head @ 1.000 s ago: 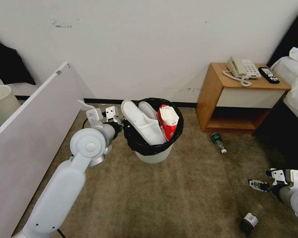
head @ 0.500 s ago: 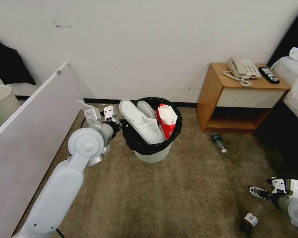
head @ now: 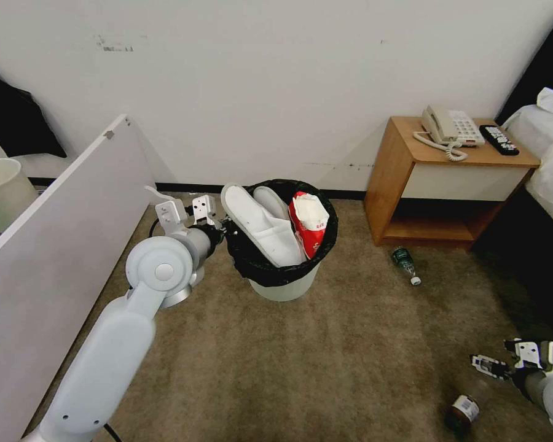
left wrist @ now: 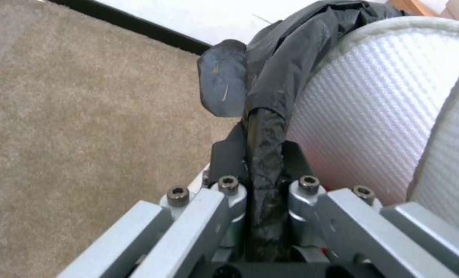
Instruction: Pick up the trash bin, then pick up the garbage from the floor and place it into the trash bin.
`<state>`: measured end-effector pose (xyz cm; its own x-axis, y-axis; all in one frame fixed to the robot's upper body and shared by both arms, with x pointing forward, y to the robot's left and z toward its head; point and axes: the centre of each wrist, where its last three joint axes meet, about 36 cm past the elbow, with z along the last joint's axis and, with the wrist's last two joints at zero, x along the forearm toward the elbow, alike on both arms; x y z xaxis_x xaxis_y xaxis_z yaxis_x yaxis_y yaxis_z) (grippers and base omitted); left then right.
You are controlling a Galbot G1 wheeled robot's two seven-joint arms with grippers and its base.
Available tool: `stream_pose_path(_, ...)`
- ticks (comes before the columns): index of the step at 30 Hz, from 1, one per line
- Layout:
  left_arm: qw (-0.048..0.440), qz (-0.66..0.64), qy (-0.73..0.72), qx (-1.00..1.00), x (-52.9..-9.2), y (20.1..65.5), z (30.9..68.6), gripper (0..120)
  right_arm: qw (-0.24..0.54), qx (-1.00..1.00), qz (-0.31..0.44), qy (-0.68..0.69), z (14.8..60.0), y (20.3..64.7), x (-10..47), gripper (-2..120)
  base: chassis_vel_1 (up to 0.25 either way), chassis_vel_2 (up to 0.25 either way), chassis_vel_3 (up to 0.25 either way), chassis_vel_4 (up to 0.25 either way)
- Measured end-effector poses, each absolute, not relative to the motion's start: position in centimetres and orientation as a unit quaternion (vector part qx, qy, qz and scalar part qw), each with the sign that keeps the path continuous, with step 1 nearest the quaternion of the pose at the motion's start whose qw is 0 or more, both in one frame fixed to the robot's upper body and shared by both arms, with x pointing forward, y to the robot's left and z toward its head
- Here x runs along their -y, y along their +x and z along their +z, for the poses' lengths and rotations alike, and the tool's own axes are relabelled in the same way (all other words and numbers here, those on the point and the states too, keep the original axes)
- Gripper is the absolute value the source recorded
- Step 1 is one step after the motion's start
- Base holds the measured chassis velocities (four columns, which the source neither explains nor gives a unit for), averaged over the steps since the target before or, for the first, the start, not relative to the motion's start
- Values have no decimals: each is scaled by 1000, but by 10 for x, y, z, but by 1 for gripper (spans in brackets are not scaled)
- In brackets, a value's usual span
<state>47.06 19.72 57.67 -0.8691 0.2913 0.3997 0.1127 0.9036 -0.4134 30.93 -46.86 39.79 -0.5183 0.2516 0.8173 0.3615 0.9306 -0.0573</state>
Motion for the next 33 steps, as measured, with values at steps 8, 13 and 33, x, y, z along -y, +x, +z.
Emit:
stream_pose_path(8,233,191,-106,948,-198,471,576,4,466,863,-76,-182,370,305,472,100,0,0,0,0)
stream_pose_path(13,234,190,-105,948,-198,471,576,4,467,860,-81,-188,353,303,475,100,0,0,0,0)
stream_pose_path(33,236,189,-103,948,-200,474,575,4,466,857,-86,-202,310,304,488,100,0,0,0,0)
